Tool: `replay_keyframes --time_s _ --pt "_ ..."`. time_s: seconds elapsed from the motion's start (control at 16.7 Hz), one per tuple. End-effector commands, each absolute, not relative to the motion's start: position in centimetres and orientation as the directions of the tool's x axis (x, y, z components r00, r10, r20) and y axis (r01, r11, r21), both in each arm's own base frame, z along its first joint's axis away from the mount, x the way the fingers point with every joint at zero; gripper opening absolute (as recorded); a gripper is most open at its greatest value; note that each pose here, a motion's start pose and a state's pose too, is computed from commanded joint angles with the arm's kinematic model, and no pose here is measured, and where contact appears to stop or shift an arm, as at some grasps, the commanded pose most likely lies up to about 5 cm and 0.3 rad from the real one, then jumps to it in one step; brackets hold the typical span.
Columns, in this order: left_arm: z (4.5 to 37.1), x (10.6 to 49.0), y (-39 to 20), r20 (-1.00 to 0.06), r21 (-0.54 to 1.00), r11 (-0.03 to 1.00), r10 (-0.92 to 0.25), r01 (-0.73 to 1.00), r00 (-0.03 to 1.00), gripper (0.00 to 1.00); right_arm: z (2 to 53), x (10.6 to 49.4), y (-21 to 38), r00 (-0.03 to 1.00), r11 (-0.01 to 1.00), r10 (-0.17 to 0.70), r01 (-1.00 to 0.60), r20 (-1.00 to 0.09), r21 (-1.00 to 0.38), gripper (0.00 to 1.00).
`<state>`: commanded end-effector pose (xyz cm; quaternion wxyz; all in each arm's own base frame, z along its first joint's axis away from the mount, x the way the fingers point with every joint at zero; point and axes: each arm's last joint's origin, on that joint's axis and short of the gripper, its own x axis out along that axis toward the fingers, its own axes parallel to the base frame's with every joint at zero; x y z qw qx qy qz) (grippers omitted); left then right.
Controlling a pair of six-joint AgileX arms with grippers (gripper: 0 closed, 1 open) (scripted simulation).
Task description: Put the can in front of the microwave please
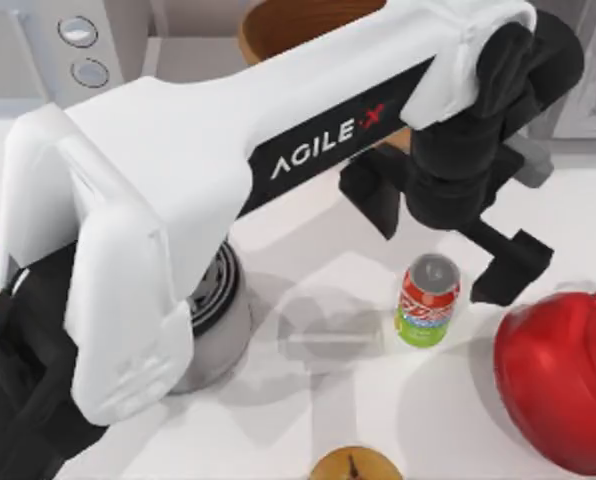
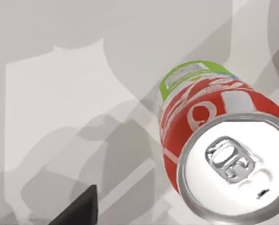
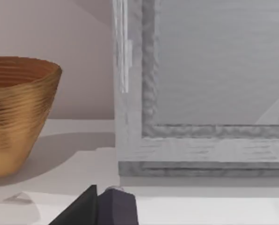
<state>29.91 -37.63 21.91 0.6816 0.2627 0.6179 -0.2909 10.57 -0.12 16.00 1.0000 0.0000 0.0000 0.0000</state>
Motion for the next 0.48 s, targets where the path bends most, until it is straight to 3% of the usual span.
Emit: replay_keyframes --time_s 0.48 --pt "20.4 31.5 -36.5 -0.995 -0.001 0.69 -0.076 0.723 0.071 1.0 16.0 10.6 -0.1 1.0 1.0 0.0 0.0 0.0 0.0 1.0"
